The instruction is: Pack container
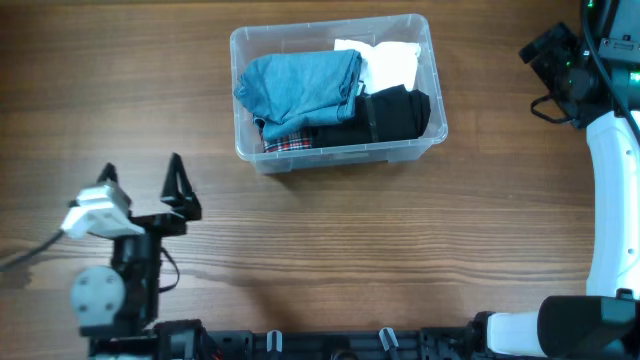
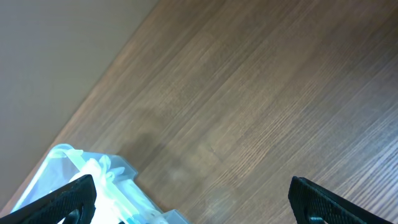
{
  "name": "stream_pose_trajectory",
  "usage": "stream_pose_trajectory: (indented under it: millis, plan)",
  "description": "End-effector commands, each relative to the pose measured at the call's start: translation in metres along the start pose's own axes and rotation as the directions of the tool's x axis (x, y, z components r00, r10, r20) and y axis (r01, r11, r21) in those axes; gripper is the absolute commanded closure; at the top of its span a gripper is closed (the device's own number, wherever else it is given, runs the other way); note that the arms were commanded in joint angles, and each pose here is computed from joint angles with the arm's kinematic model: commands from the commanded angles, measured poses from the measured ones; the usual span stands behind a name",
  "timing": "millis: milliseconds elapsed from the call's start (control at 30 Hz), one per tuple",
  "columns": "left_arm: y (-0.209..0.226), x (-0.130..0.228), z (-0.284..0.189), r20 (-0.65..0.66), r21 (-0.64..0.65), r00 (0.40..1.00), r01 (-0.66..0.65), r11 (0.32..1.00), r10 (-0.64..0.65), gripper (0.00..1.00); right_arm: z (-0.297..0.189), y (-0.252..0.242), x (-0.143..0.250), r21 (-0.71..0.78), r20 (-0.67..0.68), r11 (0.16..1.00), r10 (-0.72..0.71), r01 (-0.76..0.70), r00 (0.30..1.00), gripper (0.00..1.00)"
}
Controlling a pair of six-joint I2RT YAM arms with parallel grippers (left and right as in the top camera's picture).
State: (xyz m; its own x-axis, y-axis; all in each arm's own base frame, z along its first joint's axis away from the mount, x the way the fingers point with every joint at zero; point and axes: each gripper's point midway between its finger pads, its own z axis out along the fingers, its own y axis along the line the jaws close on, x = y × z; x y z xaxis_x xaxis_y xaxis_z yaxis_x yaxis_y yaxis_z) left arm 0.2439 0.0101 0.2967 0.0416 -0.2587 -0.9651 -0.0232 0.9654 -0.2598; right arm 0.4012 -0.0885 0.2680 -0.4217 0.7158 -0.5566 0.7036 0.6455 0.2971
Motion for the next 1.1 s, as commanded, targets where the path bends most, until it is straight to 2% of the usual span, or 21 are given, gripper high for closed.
stream_pose_trajectory:
  millis: [0, 400, 700, 1067]
  plan:
    - [0.005, 0.035, -0.003, 0.004, 0.029, 1.0, -0.01, 1.0, 0.01, 0.0, 0.001, -0.001, 0.0, 0.011, 0.007, 1.0, 0.008, -0.008, 1.0, 0.0]
    - [0.016, 0.088, -0.008, -0.014, 0.043, 1.0, -0.009, 0.999, 0.009, 0.0, 0.001, -0.001, 0.0, 0.011, 0.007, 1.0, 0.008, -0.008, 1.0, 0.0]
    - [0.03, 0.135, -0.003, -0.11, 0.014, 0.994, -0.003, 1.0, 0.005, 0.0, 0.001, -0.001, 0.0, 0.011, 0.007, 1.0, 0.008, -0.008, 1.0, 0.0]
    - [0.031, 0.135, -0.003, -0.109, 0.006, 0.994, -0.003, 1.0, 0.004, 0.0, 0.001, -0.001, 0.0, 0.011, 0.007, 1.0, 0.008, -0.008, 1.0, 0.0]
